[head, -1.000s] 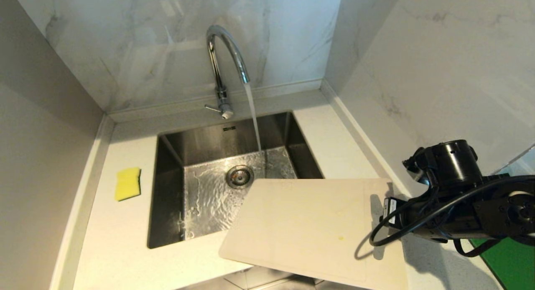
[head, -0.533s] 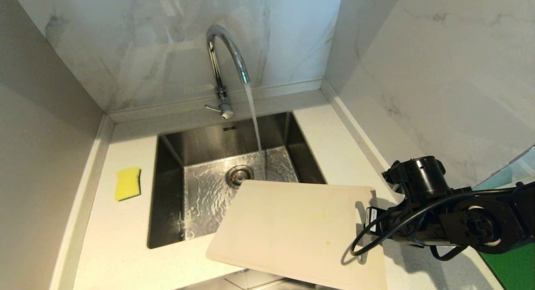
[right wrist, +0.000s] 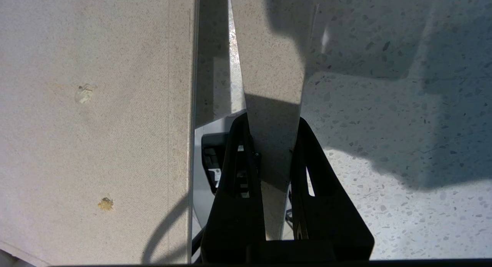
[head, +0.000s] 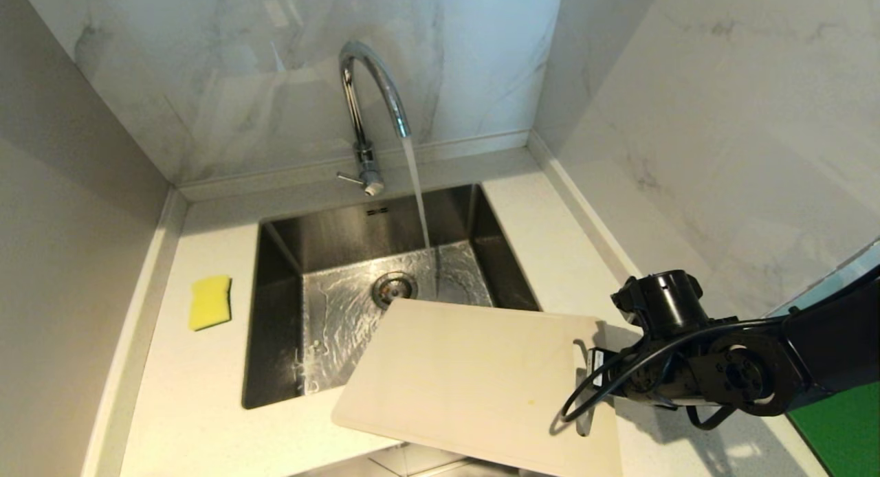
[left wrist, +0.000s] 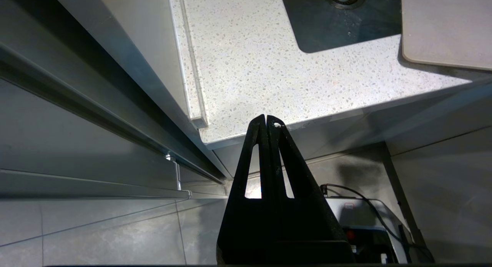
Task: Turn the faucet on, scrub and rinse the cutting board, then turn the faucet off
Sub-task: Put down the cutting board
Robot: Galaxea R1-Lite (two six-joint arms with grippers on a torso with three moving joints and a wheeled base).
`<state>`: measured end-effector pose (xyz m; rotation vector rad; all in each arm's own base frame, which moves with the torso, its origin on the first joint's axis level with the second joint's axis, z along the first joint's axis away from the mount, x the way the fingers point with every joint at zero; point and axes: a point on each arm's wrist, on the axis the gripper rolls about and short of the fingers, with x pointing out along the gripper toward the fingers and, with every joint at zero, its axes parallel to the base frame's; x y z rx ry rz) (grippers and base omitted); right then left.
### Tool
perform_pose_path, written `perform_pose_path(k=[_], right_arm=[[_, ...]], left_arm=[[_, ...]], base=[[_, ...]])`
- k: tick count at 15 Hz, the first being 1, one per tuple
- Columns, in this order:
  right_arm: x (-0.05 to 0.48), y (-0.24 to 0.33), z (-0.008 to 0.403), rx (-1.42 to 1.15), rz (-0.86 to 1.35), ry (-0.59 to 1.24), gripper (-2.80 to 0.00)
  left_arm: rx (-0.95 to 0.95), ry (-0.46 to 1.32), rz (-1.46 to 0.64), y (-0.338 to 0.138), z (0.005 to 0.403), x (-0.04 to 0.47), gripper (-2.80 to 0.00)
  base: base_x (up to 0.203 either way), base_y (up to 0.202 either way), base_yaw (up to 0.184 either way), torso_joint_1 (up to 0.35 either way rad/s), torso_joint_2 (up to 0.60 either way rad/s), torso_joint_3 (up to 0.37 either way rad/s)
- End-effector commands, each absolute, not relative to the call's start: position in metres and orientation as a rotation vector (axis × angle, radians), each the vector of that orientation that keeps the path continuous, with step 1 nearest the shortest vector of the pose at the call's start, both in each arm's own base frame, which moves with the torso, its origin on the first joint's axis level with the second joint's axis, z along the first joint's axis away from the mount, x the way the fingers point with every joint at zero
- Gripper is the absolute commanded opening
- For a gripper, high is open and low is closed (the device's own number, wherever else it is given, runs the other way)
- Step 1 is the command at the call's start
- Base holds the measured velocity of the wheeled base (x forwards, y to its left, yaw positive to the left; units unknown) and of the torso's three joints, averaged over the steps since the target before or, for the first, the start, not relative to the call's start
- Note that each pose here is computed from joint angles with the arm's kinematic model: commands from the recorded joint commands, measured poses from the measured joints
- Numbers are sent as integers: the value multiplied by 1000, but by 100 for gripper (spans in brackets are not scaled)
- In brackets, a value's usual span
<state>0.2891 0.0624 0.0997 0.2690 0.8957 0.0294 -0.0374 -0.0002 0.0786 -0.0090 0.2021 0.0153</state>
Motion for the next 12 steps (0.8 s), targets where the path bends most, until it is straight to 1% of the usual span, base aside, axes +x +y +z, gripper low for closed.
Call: perform_pose_path(k=[1, 2, 8, 12], right_arm=[[291, 63, 97, 269, 26, 905, -280], [291, 63, 95, 269, 26, 909, 0], [292, 62, 99, 272, 26, 895, 0], [295, 63, 113, 277, 38, 842, 0]], left_arm=[[-9, 204, 16, 0, 78, -37, -280], [-9, 204, 16, 0, 78, -37, -280], [-9, 204, 16, 0, 78, -37, -280], [-9, 204, 16, 0, 78, -37, -280]], base=[[0, 0, 0, 0, 0, 0], [0, 0, 0, 0, 0, 0], [0, 0, 0, 0, 0, 0], [0, 0, 0, 0, 0, 0]])
